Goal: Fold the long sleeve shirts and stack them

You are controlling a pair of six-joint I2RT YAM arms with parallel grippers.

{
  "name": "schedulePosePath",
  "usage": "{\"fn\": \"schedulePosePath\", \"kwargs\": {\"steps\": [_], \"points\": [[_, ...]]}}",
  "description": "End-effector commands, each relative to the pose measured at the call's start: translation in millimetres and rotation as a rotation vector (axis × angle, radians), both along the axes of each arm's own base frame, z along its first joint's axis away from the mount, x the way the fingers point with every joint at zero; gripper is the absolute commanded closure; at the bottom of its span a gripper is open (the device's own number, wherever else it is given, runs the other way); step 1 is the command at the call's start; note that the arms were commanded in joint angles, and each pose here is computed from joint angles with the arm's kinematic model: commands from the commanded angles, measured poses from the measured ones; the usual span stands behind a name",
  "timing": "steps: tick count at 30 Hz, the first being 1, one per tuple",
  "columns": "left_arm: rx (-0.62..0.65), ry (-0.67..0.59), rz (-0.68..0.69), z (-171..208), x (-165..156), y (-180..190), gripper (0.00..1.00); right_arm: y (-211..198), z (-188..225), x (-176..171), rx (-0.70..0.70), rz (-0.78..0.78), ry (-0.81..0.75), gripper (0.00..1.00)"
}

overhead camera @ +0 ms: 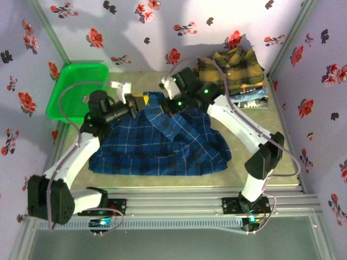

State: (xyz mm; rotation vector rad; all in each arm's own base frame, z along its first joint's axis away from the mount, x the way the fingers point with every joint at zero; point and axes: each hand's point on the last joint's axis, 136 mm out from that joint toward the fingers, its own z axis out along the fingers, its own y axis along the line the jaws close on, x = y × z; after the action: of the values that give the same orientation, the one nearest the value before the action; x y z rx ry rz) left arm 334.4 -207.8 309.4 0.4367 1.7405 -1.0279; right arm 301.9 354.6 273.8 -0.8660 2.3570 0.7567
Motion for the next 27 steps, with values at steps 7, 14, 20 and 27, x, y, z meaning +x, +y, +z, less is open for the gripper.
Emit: {"fn": "schedulePosePath", "kwargs": {"steps": [7, 14, 20, 27], "points": [[0.052, 0.142, 0.29, -53.6, -26.5, 62.6, 0.74, 10.4, -53.3, -74.6, 0.027, -0.151, 0.346, 1.0], [0.008, 0.23, 0.428, -67.2, -55.7, 89.4, 0.46, 31.7, -68.3, -125.2, 0.001, -0.116, 0.471, 1.0], [-0.046, 0.417, 0.525, -73.4, -72.3, 103.7, 0.35, 43.2, -93.8, -162.7, -0.042, -0.082, 0.535, 1.0], [-0.03, 0.53, 0.531, -72.0, -95.4, 106.8, 0.29, 72.1, -123.3, -158.4, -0.052, -0.22, 0.44, 0.99]]}}
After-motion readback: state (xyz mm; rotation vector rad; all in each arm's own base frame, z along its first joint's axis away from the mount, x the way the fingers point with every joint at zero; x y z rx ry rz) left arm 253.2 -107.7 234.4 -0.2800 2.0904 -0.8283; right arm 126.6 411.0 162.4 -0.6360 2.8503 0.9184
